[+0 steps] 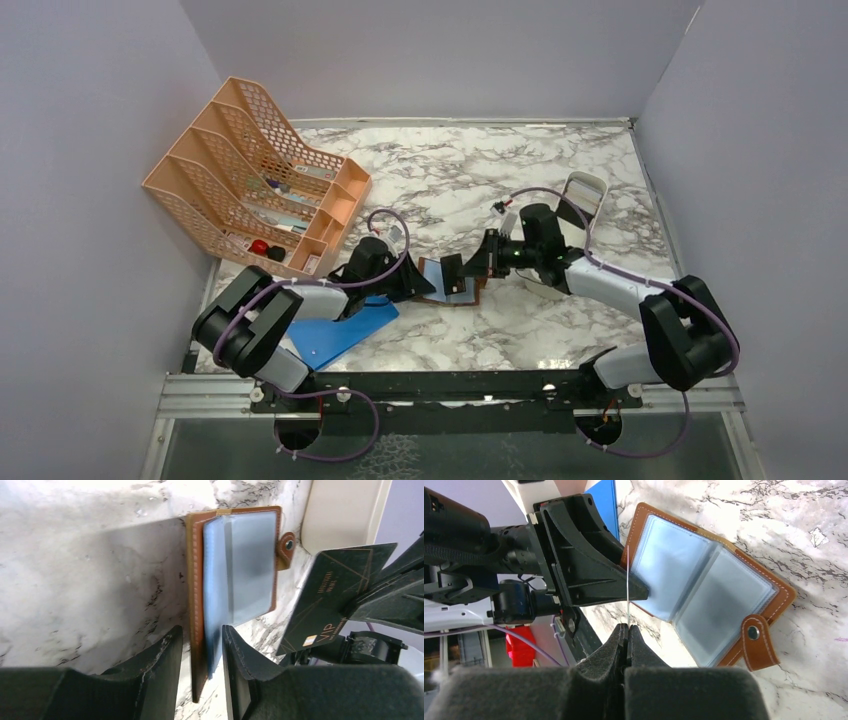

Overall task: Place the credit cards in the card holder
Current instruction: Insert the credit card into the card holder.

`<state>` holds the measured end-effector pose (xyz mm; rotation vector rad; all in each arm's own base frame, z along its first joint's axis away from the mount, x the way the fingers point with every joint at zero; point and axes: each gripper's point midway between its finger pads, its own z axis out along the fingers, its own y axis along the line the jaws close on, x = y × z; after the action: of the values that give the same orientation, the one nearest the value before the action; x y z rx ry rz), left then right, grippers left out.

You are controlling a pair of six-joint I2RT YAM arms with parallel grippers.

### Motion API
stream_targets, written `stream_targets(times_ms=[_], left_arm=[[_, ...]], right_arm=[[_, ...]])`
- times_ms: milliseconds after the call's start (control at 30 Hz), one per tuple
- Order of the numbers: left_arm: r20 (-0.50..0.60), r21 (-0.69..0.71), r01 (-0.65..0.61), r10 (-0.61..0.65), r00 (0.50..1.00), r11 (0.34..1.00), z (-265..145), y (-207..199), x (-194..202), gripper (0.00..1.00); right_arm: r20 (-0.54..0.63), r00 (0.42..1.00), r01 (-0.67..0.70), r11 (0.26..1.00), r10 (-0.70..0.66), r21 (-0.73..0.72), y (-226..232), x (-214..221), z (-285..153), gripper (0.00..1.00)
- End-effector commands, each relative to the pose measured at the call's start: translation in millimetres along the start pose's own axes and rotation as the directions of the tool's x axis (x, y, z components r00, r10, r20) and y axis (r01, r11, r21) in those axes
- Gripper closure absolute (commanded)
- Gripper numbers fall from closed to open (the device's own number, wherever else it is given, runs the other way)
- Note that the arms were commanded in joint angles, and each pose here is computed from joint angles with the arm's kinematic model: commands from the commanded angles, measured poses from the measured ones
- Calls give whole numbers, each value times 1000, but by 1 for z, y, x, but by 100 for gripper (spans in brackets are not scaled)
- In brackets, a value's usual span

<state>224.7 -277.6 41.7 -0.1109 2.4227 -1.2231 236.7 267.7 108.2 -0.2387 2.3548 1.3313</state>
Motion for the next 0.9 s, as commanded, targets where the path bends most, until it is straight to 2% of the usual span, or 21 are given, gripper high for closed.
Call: stream_targets(times_ms=[0,500,667,800,867], left_arm=[[50,-47,-36,39,998,998,-7,11,-6,62],[59,-122,-66,74,996,990,-21,21,-10,60],[75,-165,-90,103,992,982,-27,26,-16,66],[64,-174,-94,106,992,980,-27,30,-13,67],[55,-171,-92,103,993,981,-26,31,-10,71]], right_arm=[[74,997,-3,1000,2,11,-2,-11,7,99],[49,997,-57,991,52,119,-41,-1,24,99],[47,996,-84,989,79,118,-46,4,28,99],[44,994,-103,989,99,106,-47,6,31,99],[43,993,-116,988,112,105,-49,8,31,99]])
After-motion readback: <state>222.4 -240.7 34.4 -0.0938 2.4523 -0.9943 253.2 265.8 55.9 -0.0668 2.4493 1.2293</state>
